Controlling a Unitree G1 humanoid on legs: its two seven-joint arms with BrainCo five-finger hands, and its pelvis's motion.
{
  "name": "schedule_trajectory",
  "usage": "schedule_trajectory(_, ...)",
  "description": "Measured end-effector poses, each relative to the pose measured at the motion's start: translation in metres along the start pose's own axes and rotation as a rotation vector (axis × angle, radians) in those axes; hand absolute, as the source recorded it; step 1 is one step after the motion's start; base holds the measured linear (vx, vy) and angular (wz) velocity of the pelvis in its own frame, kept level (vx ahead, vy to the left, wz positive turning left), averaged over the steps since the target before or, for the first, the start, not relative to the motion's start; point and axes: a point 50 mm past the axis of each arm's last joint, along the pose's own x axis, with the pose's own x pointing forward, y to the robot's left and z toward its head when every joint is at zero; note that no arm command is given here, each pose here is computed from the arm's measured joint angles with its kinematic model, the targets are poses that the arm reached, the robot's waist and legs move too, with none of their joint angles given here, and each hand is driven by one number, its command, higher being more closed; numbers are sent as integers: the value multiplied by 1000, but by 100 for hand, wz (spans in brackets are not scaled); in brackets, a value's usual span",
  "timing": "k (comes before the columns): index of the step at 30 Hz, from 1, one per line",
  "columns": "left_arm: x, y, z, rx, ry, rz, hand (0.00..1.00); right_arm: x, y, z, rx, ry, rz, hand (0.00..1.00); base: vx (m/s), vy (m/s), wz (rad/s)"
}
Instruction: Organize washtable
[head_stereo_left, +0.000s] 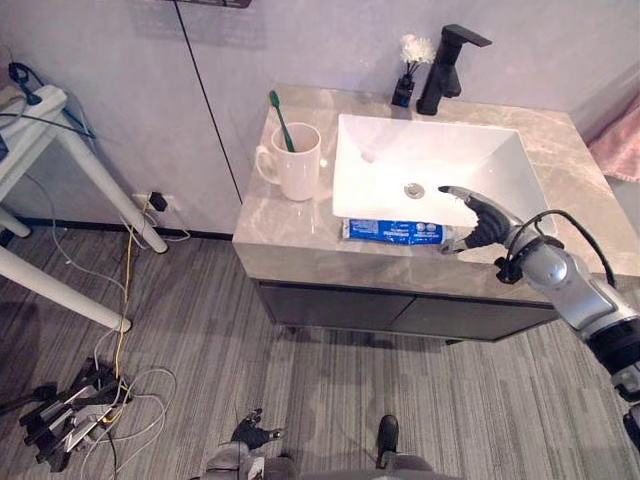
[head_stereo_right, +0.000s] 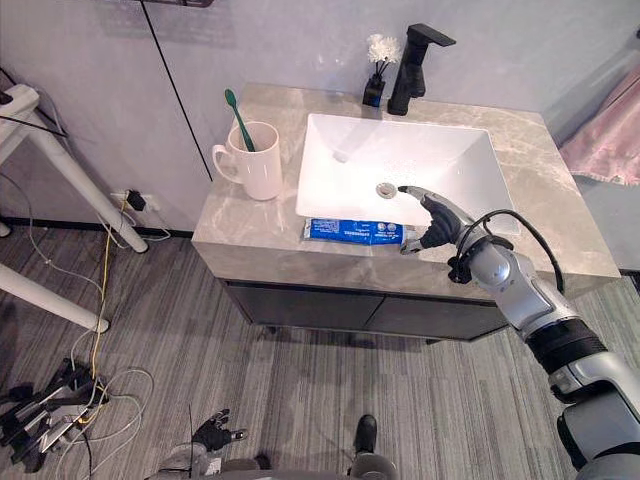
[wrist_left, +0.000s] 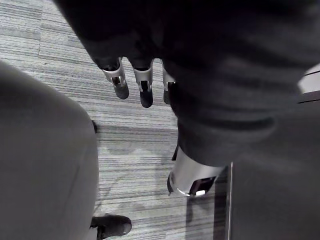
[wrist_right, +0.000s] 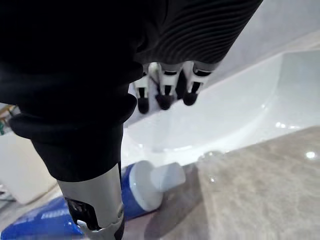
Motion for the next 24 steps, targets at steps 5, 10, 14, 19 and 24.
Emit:
schedule_trajectory(5,0,2,2,3,-6,4,0,0,4,0,-3,-1,16,0,-40,-30,1)
schedule_trajectory(10,1,3,5,4,-16,6,0,0,11,1,-8,-2,46,0,-31,-23,2)
schedule_trajectory(14,1,3,8,4,-29,6,0,0,13,1,-9,-2,53,0,-38,-30,0)
schedule_trajectory(19,1,5,11,-13,-44,11,0,1,21,4,-18,-17,88,0,-45,-27,3)
schedule_trajectory(24,1,7,13,-21,-50,16,0,4,21,11,-28,-45,100,0,-6,-4,0)
